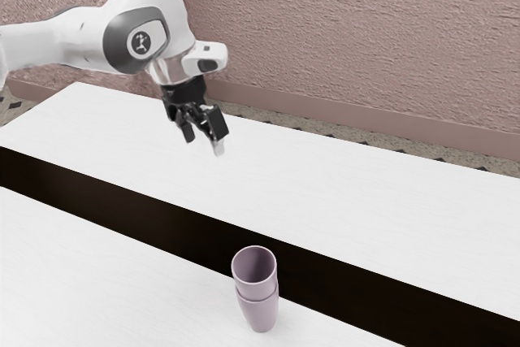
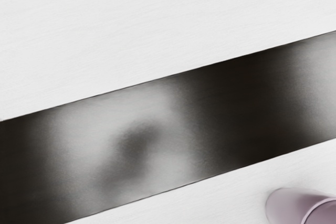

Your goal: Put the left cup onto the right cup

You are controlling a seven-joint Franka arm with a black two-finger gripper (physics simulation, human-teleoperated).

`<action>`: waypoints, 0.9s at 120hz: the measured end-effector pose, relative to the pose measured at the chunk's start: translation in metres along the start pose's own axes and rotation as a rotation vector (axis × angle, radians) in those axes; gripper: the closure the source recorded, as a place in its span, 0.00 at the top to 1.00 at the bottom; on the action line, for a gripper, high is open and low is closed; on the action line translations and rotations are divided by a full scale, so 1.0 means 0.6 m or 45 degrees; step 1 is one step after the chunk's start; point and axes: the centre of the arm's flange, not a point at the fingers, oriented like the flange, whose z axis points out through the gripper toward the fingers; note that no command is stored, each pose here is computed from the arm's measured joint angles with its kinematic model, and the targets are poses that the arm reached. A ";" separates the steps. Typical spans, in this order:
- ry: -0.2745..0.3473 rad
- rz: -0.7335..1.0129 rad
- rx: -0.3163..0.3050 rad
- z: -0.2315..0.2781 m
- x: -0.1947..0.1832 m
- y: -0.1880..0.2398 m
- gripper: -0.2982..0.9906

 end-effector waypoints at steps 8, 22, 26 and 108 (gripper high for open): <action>0.004 -0.020 0.018 -0.011 0.012 -0.021 0.77; 0.005 -0.034 0.046 -0.024 0.028 -0.041 0.77; 0.006 -0.030 0.052 -0.031 0.033 -0.040 0.77; 0.014 -0.003 0.070 -0.106 0.037 -0.023 0.77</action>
